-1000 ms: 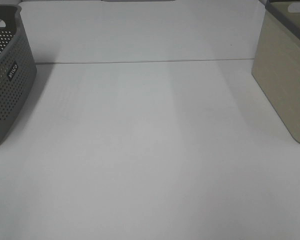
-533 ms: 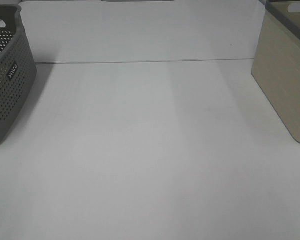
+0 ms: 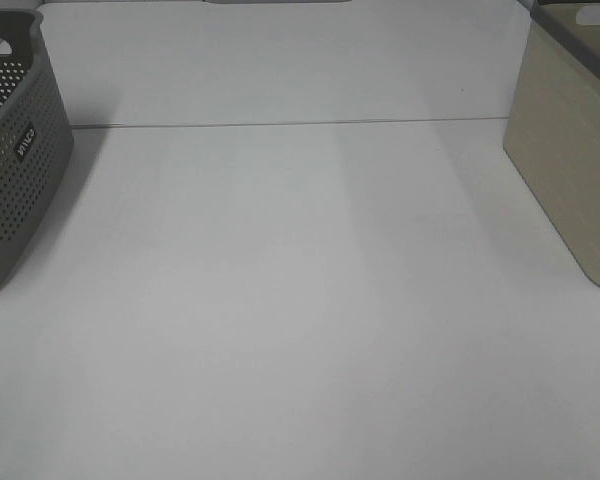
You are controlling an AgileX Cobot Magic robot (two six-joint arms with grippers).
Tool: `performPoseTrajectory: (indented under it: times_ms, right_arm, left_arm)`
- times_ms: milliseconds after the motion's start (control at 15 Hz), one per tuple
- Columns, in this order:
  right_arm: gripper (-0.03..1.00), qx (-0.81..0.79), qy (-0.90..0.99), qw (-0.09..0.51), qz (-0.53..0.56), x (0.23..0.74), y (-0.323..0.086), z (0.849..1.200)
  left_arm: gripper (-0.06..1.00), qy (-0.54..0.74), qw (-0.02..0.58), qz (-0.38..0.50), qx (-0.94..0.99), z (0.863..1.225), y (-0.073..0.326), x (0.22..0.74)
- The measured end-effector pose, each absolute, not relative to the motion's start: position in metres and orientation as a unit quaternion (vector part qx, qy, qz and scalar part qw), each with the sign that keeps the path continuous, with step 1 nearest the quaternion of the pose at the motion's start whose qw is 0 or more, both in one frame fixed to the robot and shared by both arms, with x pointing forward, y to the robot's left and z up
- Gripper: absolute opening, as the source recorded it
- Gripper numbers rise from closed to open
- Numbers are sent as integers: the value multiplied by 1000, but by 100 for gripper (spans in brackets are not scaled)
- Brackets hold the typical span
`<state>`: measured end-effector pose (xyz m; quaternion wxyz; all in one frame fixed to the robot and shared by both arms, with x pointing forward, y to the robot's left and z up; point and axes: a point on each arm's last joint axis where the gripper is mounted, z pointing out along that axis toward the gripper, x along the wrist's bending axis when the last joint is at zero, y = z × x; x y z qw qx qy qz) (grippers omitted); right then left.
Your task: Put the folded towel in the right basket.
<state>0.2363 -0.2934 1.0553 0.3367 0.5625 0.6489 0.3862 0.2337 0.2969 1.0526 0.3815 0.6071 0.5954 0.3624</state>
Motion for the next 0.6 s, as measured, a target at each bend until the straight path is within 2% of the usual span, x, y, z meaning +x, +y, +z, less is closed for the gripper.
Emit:
performPoseTrajectory:
  times_ms: [600]
  right_arm:
    - [76, 577, 624, 358, 387, 232, -293, 1055]
  left_arm:
    - [97, 595, 382, 362, 607, 1053, 297, 234]
